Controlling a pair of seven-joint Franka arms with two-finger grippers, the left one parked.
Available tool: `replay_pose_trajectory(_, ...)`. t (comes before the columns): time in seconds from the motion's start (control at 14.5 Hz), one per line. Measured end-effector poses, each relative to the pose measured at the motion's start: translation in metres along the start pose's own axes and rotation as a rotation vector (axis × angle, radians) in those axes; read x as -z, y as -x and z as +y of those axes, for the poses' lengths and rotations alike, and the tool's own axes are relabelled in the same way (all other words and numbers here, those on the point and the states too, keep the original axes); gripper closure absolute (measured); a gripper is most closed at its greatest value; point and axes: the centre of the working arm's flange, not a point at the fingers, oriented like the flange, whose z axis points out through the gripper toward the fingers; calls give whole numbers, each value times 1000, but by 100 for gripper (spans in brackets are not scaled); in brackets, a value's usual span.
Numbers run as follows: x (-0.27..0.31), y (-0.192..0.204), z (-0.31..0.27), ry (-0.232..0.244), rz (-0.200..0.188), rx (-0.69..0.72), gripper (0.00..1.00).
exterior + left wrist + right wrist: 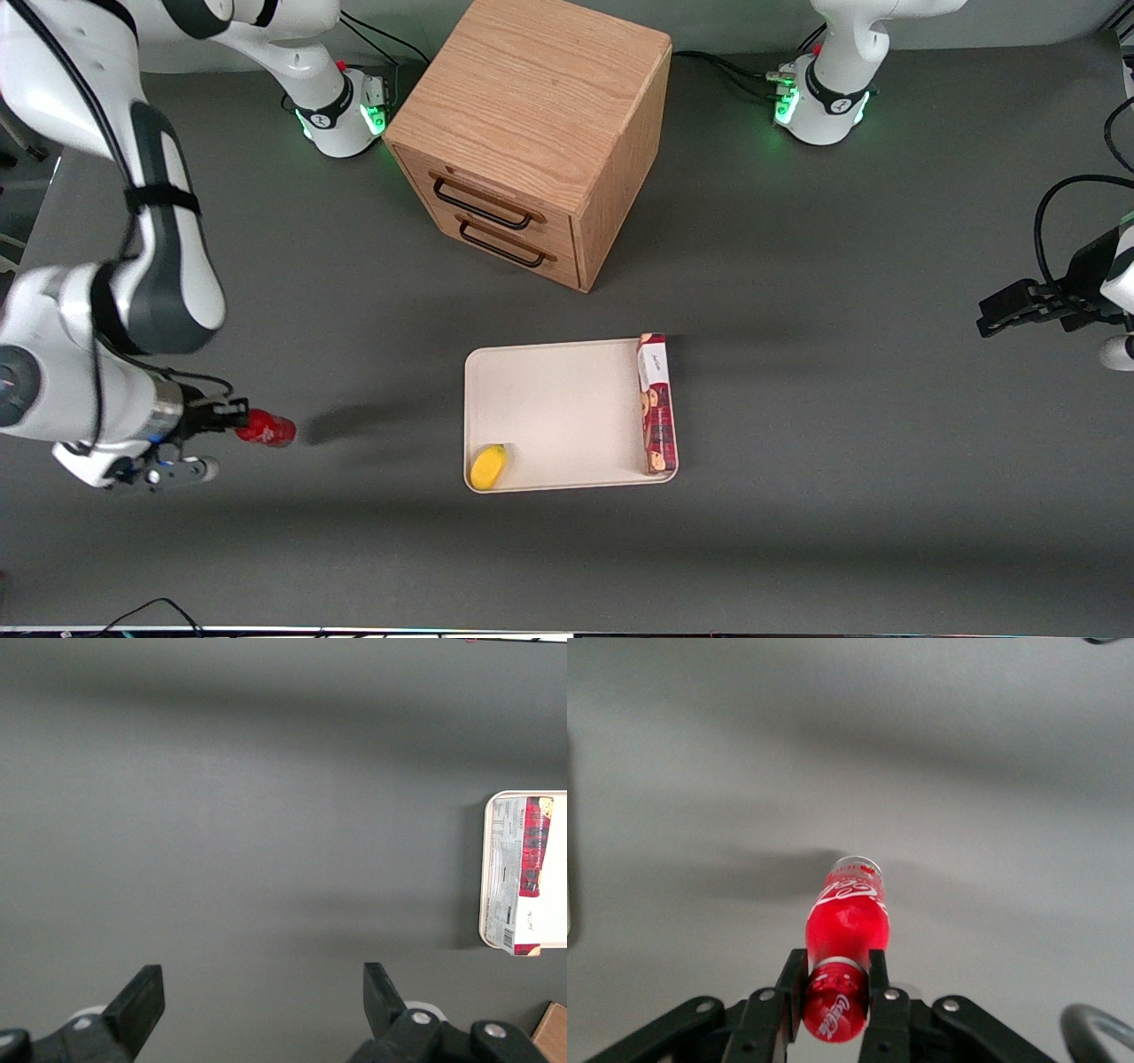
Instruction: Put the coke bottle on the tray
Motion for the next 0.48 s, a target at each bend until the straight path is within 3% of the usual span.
replay_pose_trajectory(0.21,83,43,-16,-14,-40,30,69)
replay_pose_trajectory(0.48,155,77,-101,-47,-65,-4,69)
